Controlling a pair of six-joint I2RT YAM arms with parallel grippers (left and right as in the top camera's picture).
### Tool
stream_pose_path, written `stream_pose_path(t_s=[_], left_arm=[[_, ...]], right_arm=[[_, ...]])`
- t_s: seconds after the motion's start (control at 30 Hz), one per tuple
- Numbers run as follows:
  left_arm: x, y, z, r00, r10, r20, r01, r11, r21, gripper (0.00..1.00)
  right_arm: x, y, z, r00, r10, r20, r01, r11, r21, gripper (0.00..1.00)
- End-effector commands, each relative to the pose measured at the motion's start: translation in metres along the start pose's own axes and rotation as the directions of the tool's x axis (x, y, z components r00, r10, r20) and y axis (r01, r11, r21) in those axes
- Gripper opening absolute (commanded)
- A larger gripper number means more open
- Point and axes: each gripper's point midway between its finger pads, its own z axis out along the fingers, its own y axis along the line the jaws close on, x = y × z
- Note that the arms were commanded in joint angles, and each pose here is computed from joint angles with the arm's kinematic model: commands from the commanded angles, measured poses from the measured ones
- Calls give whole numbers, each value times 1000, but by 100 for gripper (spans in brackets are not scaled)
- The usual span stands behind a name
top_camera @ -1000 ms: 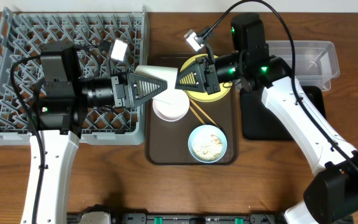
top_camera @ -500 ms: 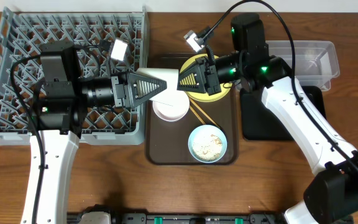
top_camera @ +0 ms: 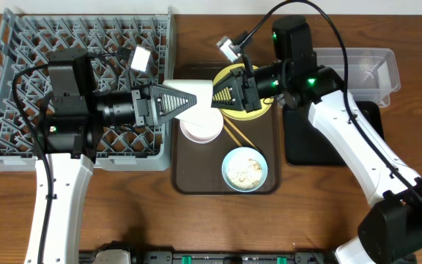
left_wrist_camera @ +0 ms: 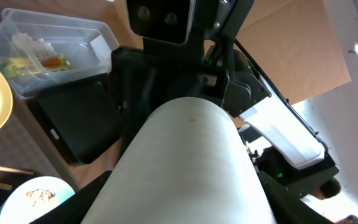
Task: Sort waste into correct bins and load items into the dishwasher
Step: 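Lift the white cup and hand it to the left gripper, then lower the white cup into the dish rack with the left gripper and release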
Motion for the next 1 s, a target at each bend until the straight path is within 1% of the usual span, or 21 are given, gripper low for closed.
stream_pose_path(t_s=[0.0,0.07,0.1,0.17,0.27,0.3,0.37,0.43,0.5,0.53,0.6,0.63,0.7,0.8,0.83,0.9,0.97], left_arm=[[-7,3,-2,1000,22,20,-22,999,-33,51],[-10,11,-2,999,20,42,-17,996,-85,51],[-12,17,-3,998,18,54,-11,993,-117,51],[-15,29,-5,997,10,80,5,983,-185,51],[-17,55,-12,992,-23,127,63,944,-325,51],[-16,69,-18,988,-42,150,99,913,-396,51],[-12,93,-30,979,-73,189,163,838,-521,50],[-6,112,-48,970,-96,224,220,738,-637,50],[-2,119,-65,963,-105,248,256,643,-722,50],[-1,119,-72,961,-105,257,267,605,-750,50],[0,118,-91,957,-97,275,285,509,-812,51],[1,117,-102,955,-87,283,292,450,-844,51],[4,116,-119,953,-79,293,301,362,-882,51],[16,123,-131,950,-107,292,310,275,-910,51],[19,126,-133,949,-123,290,312,256,-915,51],[27,138,-134,947,-166,274,305,207,-929,51],[30,151,-135,946,-194,258,290,157,-944,51]], right_arm=[[-1,-9,-1,1000,-10,8,10,1000,24,45],[-4,-15,-5,1000,-8,24,6,998,60,64],[-5,-21,-9,999,3,36,-6,996,89,72],[-6,-34,-18,998,28,62,-37,987,155,80],[-2,-58,-37,993,70,96,-94,956,276,83],[2,-70,-45,990,94,109,-126,933,337,85],[12,-88,-60,983,135,122,-175,884,433,87],[24,-103,-72,976,175,128,-216,828,517,88],[34,-113,-81,970,207,128,-243,777,581,91],[37,-116,-83,968,216,127,-248,761,600,92],[43,-121,-87,964,233,124,-258,730,633,94],[45,-123,-87,963,239,122,-260,718,646,95],[47,-125,-86,963,242,117,-257,707,659,96],[49,-126,-82,964,244,104,-249,695,674,96],[51,-127,-81,964,247,100,-247,688,682,96],[55,-128,-79,963,256,90,-244,674,697,96],[57,-129,-77,963,257,78,-236,670,704,99]])
